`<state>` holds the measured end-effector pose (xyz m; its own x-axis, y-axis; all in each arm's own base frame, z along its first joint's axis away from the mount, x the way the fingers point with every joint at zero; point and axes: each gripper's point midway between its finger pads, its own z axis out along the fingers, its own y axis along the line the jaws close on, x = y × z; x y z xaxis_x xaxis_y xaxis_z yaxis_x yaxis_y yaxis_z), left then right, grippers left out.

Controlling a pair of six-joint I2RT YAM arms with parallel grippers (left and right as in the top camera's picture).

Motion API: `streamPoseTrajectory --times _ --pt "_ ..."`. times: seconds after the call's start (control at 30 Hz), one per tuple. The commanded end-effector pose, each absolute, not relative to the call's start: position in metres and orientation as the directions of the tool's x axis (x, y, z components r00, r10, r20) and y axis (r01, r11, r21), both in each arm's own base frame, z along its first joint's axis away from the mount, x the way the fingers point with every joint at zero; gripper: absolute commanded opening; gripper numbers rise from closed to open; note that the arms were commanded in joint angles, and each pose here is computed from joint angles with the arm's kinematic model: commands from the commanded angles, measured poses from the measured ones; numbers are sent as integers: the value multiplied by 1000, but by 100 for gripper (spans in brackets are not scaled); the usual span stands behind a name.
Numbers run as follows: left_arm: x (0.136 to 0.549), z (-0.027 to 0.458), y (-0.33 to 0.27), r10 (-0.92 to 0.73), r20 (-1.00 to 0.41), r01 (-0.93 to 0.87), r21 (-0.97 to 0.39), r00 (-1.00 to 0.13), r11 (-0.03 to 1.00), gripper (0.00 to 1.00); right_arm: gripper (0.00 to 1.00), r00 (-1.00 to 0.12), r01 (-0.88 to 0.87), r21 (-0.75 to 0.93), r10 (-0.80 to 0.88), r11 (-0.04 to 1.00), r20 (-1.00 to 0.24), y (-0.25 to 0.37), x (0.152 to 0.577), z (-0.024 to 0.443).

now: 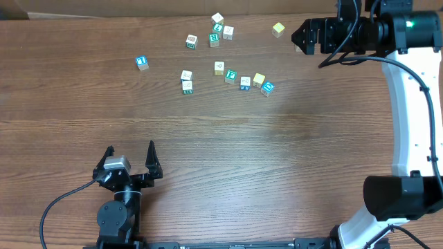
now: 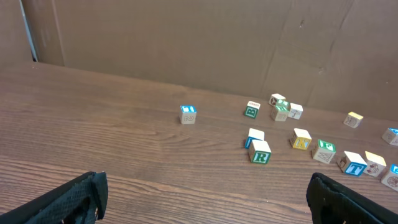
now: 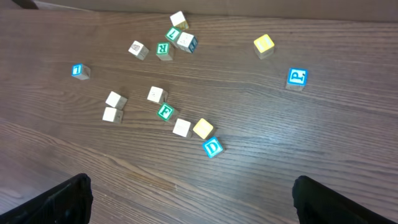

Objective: Form a horizontal line

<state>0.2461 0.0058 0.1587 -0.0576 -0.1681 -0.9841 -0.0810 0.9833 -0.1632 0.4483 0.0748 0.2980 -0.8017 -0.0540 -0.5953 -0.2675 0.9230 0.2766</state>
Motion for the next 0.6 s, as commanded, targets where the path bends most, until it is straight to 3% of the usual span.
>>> streamPoseTrajectory --times 0.0,0.57 --pt "246 159 7 -148 -988 -86 -143 -51 986 99 100 -780 -269 253 -56 930 -623 70 452 308" --pt "246 159 7 -148 -988 -86 -143 -51 986 100 100 -814 -310 366 -46 878 -580 91 443 296"
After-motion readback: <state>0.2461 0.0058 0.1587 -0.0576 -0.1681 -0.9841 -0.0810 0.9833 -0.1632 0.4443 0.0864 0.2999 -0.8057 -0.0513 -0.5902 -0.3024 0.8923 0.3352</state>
